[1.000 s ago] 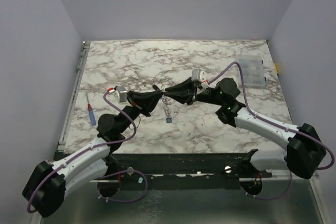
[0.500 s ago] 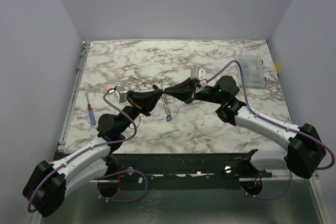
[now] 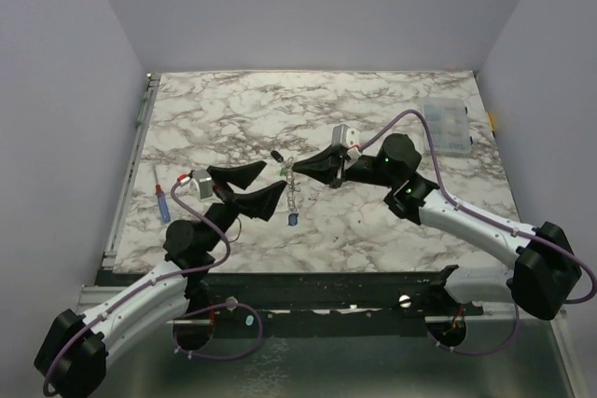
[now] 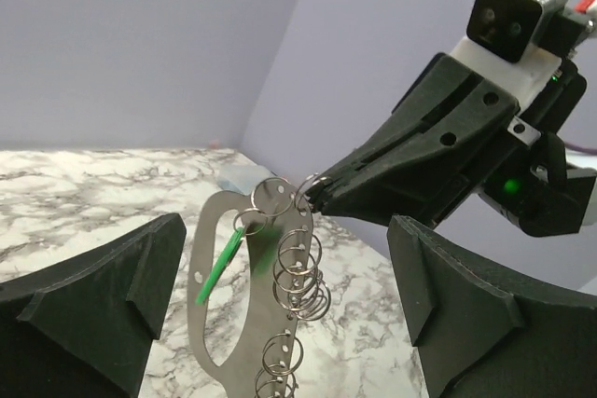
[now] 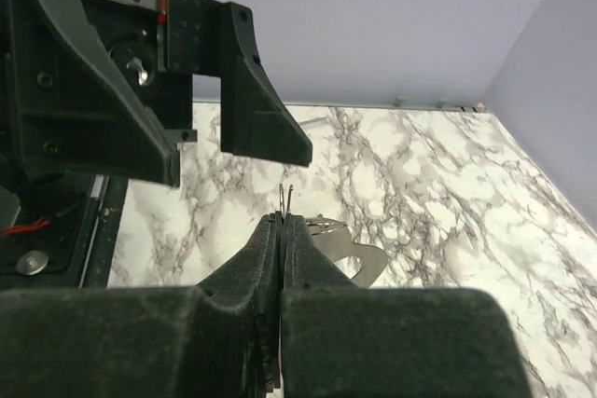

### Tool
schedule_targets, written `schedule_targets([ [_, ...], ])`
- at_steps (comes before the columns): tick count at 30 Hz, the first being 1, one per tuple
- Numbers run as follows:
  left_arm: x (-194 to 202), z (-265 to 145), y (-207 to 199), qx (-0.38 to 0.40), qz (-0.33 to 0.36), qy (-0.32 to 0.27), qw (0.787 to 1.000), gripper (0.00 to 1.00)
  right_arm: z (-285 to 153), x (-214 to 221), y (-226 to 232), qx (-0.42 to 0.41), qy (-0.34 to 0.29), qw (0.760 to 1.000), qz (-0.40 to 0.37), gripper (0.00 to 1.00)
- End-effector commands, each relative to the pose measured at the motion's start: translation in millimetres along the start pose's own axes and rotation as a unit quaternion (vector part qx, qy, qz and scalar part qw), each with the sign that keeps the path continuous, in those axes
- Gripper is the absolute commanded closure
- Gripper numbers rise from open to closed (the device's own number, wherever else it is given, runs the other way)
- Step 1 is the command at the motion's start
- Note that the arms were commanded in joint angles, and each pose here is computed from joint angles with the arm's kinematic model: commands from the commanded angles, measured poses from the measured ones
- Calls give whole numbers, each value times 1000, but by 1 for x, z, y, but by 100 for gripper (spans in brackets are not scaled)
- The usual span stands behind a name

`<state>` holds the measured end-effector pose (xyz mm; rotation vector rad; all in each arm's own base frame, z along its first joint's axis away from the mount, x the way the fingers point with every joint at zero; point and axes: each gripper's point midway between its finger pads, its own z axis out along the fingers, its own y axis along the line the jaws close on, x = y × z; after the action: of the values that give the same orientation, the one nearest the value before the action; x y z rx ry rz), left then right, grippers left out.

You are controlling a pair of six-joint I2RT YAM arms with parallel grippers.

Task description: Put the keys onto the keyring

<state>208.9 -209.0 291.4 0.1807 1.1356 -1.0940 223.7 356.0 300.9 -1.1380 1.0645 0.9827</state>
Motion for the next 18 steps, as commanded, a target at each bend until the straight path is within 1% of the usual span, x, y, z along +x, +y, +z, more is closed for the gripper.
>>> schedule_targets([
  [1,-4,-6,23,-76,1,3,997,1,-7,-4,-3,20,5,999,-29,99],
  [6,-11,-8,44,-163,-1,31,986,1,-14,-2,-4,32,8,998,-57,99],
  [9,-16,-4,45,-180,17,60,982,1,-20,-2,-3,36,3,995,-91,99],
  [12,-14,1,45,-195,30,108,974,1,-29,-3,2,38,-19,988,-150,99],
  [15,-7,5,52,-227,51,181,955,1,-38,-4,7,41,-40,977,-204,99],
  [16,-8,10,52,-232,63,206,949,1,-40,-4,8,43,-47,973,-223,99],
  [18,2,12,52,-226,78,257,936,1,-45,-1,11,49,-56,965,-253,99],
])
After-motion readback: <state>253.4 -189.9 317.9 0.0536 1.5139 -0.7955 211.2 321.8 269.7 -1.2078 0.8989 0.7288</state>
